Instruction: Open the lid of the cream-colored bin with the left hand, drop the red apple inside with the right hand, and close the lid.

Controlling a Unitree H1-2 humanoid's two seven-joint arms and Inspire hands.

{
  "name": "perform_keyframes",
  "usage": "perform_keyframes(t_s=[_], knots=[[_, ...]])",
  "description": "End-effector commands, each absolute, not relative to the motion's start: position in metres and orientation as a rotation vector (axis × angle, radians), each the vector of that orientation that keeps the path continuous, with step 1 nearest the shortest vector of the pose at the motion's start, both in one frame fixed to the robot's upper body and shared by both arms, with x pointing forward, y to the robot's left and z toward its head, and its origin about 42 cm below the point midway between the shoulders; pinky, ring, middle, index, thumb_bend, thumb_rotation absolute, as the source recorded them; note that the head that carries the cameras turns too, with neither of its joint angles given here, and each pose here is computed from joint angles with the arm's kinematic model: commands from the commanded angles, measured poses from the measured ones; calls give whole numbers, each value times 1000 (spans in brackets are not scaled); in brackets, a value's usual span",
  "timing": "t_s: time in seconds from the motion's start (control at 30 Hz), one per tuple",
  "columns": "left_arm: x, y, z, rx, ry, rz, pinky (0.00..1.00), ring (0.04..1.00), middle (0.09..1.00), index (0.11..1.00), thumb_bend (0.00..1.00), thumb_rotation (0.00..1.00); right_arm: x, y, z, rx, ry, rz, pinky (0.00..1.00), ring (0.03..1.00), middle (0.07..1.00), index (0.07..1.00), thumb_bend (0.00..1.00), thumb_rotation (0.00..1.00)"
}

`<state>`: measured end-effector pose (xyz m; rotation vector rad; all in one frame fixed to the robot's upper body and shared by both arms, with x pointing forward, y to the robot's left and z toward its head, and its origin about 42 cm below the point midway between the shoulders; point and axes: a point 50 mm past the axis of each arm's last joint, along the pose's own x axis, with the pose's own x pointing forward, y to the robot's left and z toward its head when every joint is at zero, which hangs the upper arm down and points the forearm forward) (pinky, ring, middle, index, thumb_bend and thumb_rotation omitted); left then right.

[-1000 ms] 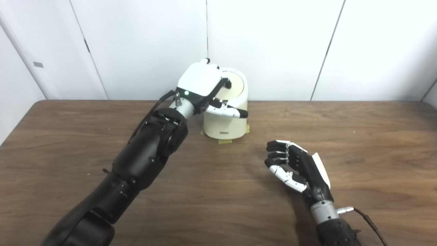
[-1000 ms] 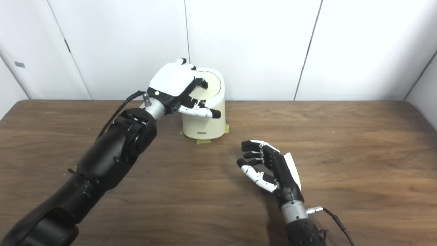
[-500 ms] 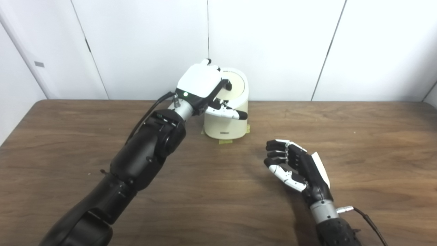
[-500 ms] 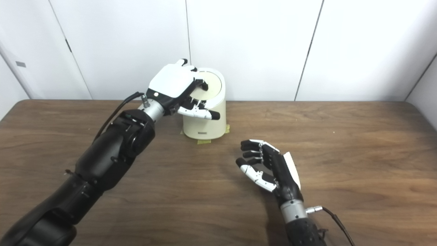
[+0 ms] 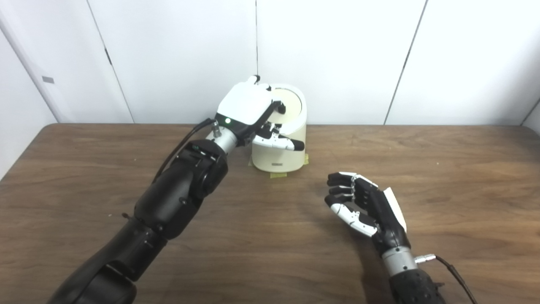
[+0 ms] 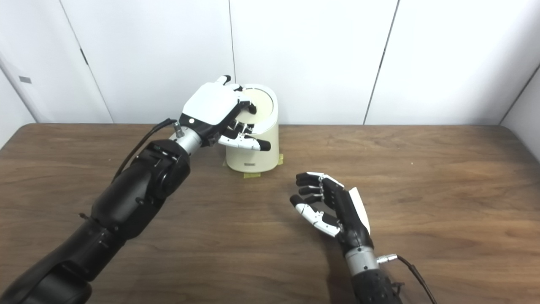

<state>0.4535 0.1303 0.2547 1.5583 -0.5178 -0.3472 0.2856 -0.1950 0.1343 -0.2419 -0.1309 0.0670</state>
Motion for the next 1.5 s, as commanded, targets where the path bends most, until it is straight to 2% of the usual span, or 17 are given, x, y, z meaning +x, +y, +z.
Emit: perform_keyframes(t_s=[0.0, 0.1, 0.2, 0.27, 0.37, 0.5, 0.7, 0.97, 1.1, 1.17, 1.23, 1.27, 1.33, 1.4, 1.47], knots=[[451, 134, 230, 1578, -438, -450, 1000, 899, 744, 714, 925, 992, 290, -191, 154, -233, -209, 57, 568, 652, 682, 662, 310, 346], [450, 133, 233, 1550, -489, -397, 1000, 909, 765, 735, 897, 986, 289, -192, 154, -236, -210, 63, 572, 655, 685, 666, 306, 365], [447, 131, 239, 1492, -577, -304, 1000, 961, 854, 838, 816, 999, 289, -193, 153, -233, -208, 64, 578, 659, 688, 669, 303, 365], [444, 129, 241, 1423, -637, -228, 1000, 992, 970, 966, 692, 1000, 289, -193, 153, -231, -206, 62, 580, 660, 688, 669, 311, 364], [439, 127, 243, 1351, -672, -155, 1000, 1000, 997, 997, 609, 1000, 288, -194, 153, -236, -202, 59, 577, 656, 684, 667, 314, 364], [435, 126, 243, 1293, -675, -70, 1000, 1000, 1000, 1000, 569, 1000, 289, -194, 152, -253, -209, 68, 572, 654, 685, 669, 297, 335], [424, 125, 242, 1184, -693, -1, 1000, 1000, 1000, 1000, 562, 1000, 288, -194, 152, -276, -195, 62, 572, 654, 684, 671, 307, 321], [380, 135, 240, 909, -793, 116, 1000, 1000, 1000, 1000, 532, 1000, 287, -194, 152, -290, -190, 62, 574, 652, 681, 673, 321, 309], [346, 153, 230, 738, -801, 177, 1000, 1000, 1000, 1000, 521, 1000, 288, -195, 152, -302, -188, 60, 574, 651, 675, 672, 325, 330], [331, 162, 223, 631, -806, 166, 1000, 1000, 1000, 1000, 481, 1000, 288, -195, 153, -295, -192, 62, 573, 651, 674, 671, 324, 319], [315, 176, 211, 557, -815, 152, 1000, 1000, 1000, 1000, 385, 1000, 288, -195, 153, -285, -199, 68, 573, 653, 679, 672, 303, 313], [309, 182, 206, 540, -818, 147, 983, 998, 998, 992, 328, 1000, 288, -195, 152, -280, -201, 68, 579, 659, 686, 676, 289, 321], [295, 194, 195, 526, -802, 144, 928, 970, 971, 961, 276, 1000, 288, -196, 152, -275, -212, 57, 581, 664, 691, 680, 283, 353], [284, 204, 186, 520, -777, 143, 855, 922, 926, 918, 251, 917, 289, -198, 151, -273, -241, 41, 575, 663, 689, 681, 285, 399], [275, 213, 178, 497, -749, 145, 777, 870, 877, 868, 229, 798, 290, -199, 150, -262, -267, 24, 567, 658, 689, 681, 289, 392]])
